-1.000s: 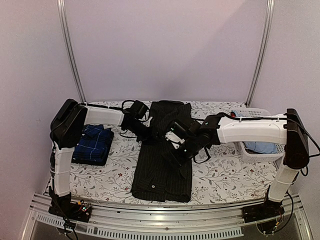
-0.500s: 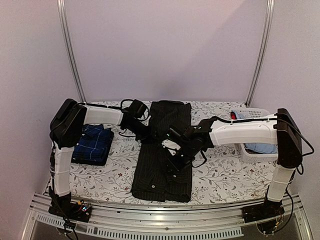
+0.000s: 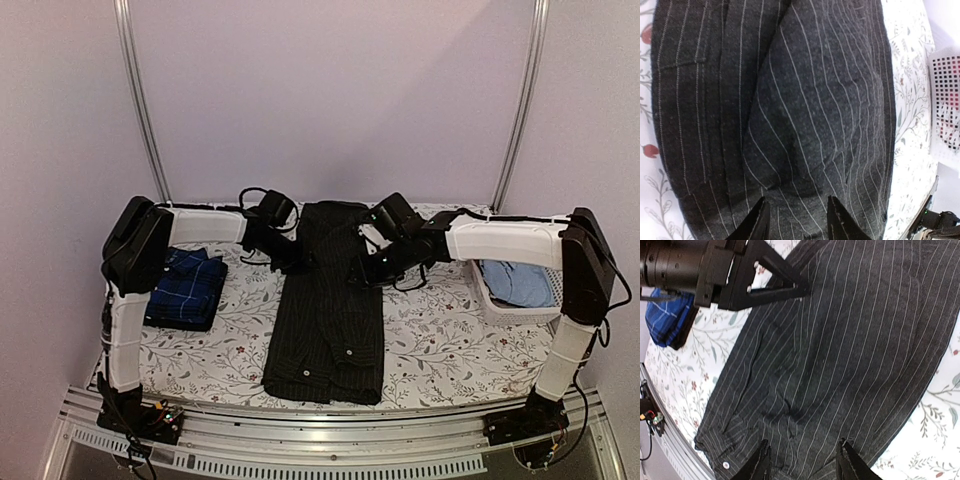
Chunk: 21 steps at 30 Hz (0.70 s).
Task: Fold and stack the long sleeve shirts
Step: Smooth out the rectangle-folded shirt.
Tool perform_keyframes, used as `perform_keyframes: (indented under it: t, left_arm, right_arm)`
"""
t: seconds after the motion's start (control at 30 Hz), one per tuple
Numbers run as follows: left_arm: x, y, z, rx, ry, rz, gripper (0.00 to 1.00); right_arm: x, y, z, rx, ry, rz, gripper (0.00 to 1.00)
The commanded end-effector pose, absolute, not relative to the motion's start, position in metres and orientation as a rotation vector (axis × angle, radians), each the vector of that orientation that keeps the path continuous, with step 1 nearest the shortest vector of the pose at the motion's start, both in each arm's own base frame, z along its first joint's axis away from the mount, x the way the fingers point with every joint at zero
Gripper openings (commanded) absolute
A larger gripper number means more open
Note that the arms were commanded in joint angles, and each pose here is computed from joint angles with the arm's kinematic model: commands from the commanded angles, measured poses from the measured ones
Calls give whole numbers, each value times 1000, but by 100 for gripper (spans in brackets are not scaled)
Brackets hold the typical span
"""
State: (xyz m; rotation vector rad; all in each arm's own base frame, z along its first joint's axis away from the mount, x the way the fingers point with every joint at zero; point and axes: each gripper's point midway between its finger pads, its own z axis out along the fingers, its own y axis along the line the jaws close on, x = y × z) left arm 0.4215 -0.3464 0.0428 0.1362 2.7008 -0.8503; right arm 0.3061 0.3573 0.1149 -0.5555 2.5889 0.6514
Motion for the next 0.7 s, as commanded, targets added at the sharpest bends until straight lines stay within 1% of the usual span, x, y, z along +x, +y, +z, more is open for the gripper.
perform_keyframes:
  t: [0.0, 0.17, 0.27, 0.33, 0.47, 0.6, 0.67]
  left_arm:
    - [442, -337, 38, 90, 2688, -800, 41]
    - [445, -335, 30, 66, 2710, -760, 42]
    - [447, -329, 27, 57, 2711, -732, 46]
    - [447, -332, 26, 65, 2707, -763, 47]
    - [451, -334, 25, 67, 2701, -776, 47]
    - [454, -337, 21, 66, 2707, -783, 44]
    - [455, -339, 21, 70, 2704, -797, 41]
  right_arm:
    - [352, 362, 119, -418, 2491, 755, 42]
    - [401, 355, 116, -334, 2426, 851, 43]
    - [430, 349, 116, -292, 2386, 924, 46]
    - [446, 344, 113, -271, 2372, 960, 46]
    - [468, 340, 104, -241, 2367, 1028, 46]
    - [482, 336, 89, -218, 2381, 1041, 46]
    - [486, 336, 83, -212, 2387, 1045, 47]
